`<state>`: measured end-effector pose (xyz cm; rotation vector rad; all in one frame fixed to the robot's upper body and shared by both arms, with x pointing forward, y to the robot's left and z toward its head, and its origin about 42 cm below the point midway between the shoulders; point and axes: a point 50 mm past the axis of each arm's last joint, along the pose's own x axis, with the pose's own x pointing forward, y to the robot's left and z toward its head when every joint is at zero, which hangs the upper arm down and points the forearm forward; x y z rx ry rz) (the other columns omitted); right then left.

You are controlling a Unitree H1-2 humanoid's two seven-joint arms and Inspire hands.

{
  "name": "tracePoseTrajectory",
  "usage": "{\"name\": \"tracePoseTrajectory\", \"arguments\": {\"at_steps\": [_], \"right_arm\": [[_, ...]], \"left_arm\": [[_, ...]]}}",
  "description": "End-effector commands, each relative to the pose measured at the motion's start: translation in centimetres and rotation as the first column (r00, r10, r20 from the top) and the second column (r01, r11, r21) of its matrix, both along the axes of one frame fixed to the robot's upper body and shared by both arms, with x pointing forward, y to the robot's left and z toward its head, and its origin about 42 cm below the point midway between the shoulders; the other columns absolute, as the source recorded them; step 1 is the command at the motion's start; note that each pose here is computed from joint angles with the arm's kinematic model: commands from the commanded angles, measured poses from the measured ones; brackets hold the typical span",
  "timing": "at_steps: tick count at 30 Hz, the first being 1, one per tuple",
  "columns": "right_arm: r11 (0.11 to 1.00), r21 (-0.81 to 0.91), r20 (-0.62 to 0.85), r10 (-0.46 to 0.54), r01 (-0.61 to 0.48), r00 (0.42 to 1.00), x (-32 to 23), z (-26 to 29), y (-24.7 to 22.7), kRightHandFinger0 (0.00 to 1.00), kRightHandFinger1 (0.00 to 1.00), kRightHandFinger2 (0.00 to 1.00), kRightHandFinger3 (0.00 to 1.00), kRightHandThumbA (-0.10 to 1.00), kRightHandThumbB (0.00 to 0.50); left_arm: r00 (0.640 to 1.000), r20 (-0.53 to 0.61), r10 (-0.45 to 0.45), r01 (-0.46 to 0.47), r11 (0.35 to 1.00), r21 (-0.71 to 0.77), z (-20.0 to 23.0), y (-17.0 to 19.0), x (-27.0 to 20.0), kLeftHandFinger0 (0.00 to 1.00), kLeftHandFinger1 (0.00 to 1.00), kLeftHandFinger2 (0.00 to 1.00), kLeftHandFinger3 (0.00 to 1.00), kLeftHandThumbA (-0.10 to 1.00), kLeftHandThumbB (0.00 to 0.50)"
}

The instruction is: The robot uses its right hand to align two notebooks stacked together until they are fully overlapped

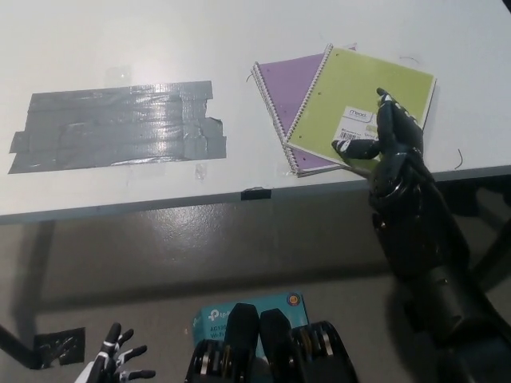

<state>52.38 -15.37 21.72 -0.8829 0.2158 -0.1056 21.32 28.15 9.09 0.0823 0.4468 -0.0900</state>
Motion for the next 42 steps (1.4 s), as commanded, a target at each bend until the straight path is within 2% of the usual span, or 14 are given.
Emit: {"name": "tracePoseTrajectory", "arguments": {"at_steps": [1,3,5,9,13,16,19,22,23,26,28,35,38,42], "right_arm": [[1.000,-0.029,-0.004,-0.005,0.005,1.000,-0.4,-0.6,0.3,1.00,1.00,1.00,1.00,1.00,0.175],[0.999,-0.039,-0.017,0.006,-0.007,1.000,-1.0,-1.8,0.8,1.00,1.00,1.00,1.00,1.00,0.175],[0.998,-0.058,-0.041,0.037,-0.040,0.998,-1.4,-2.4,1.3,1.00,1.00,1.00,1.00,1.00,0.199],[0.995,-0.067,-0.066,0.072,-0.076,0.995,-2.0,-3.4,2.3,1.00,1.00,1.00,1.00,1.00,0.211],[0.990,-0.052,-0.109,0.122,-0.128,0.987,-2.9,-4.6,3.6,1.00,1.00,1.00,1.00,1.00,0.219],[0.990,-0.025,-0.129,0.133,-0.138,0.983,-3.1,-5.0,3.5,1.00,1.00,1.00,1.00,1.00,0.226],[0.989,-0.023,-0.148,0.138,-0.143,0.979,-3.2,-5.2,3.0,1.00,1.00,1.00,1.00,1.00,0.234],[0.991,-0.025,-0.179,0.122,-0.129,0.976,-3.5,-6.1,1.2,1.00,1.00,1.00,1.00,1.00,0.242],[0.992,-0.024,-0.184,0.120,-0.127,0.976,-3.5,-6.2,1.0,1.00,1.00,1.00,1.00,1.00,0.242],[0.994,-0.018,-0.204,0.103,-0.109,0.974,-3.6,-6.8,0.0,1.00,1.00,1.00,1.00,1.00,0.238],[0.993,-0.039,-0.220,0.098,-0.109,0.971,-3.8,-7.3,-0.5,1.00,1.00,1.00,1.00,1.00,0.208],[0.987,-0.034,-0.294,0.140,-0.156,0.946,-5.0,-9.2,0.1,1.00,1.00,1.00,1.00,1.00,0.275],[0.982,0.012,-0.312,0.183,-0.189,0.932,-5.7,-9.8,0.2,1.00,1.00,1.00,1.00,1.00,0.278],[0.959,0.026,-0.347,0.273,-0.282,0.897,-5.7,-9.7,-0.3,1.00,1.00,1.00,1.00,1.00,0.337]], "left_arm": [[1.000,0.005,0.008,-0.008,1.000,0.002,0.3,-0.1,-0.3,0.71,0.81,0.94,1.00,1.00,0.480],[1.000,-0.001,0.011,-0.011,1.000,-0.008,0.1,-0.3,-0.5,0.74,0.79,0.93,1.00,1.00,0.500],[1.000,0.008,0.011,-0.010,1.000,-0.015,0.2,-0.5,-0.4,0.65,0.72,0.92,1.00,1.00,0.500],[1.000,0.023,-0.020,0.020,1.000,-0.010,0.5,-0.7,-0.2,0.62,0.71,0.93,1.00,1.00,0.500],[0.998,0.041,-0.054,0.055,0.998,-0.034,0.7,-0.7,0.0,0.57,0.63,0.91,1.00,1.00,0.500],[0.996,0.048,-0.076,0.078,0.996,-0.047,0.7,-0.7,0.2,0.60,0.69,0.93,1.00,1.00,0.500],[0.996,0.052,-0.078,0.080,0.995,-0.050,0.8,-0.7,0.2,0.58,0.65,0.91,1.00,1.00,0.500],[0.995,0.056,-0.081,0.084,0.995,-0.055,0.8,-0.7,0.2,0.61,0.66,0.92,1.00,1.00,0.500],[0.995,0.057,-0.082,0.085,0.995,-0.056,0.8,-0.7,0.2,0.65,0.70,0.93,1.00,1.00,0.500],[0.994,0.068,-0.085,0.089,0.994,-0.066,0.9,-0.6,0.4,0.64,0.69,0.93,1.00,1.00,0.500],[0.994,0.070,-0.085,0.089,0.994,-0.067,1.0,-0.6,0.6,0.61,0.67,0.92,1.00,1.00,0.500],[0.992,0.067,-0.109,0.114,0.991,-0.076,0.8,-0.8,0.7,0.58,0.65,0.93,1.00,1.00,0.500],[0.991,0.069,-0.115,0.120,0.989,-0.083,0.8,-0.8,0.8,0.55,0.63,0.93,1.00,1.00,0.500],[0.990,0.073,-0.121,0.127,0.989,-0.075,0.9,-0.8,0.7,0.57,0.64,0.93,1.00,1.00,0.500]]}}
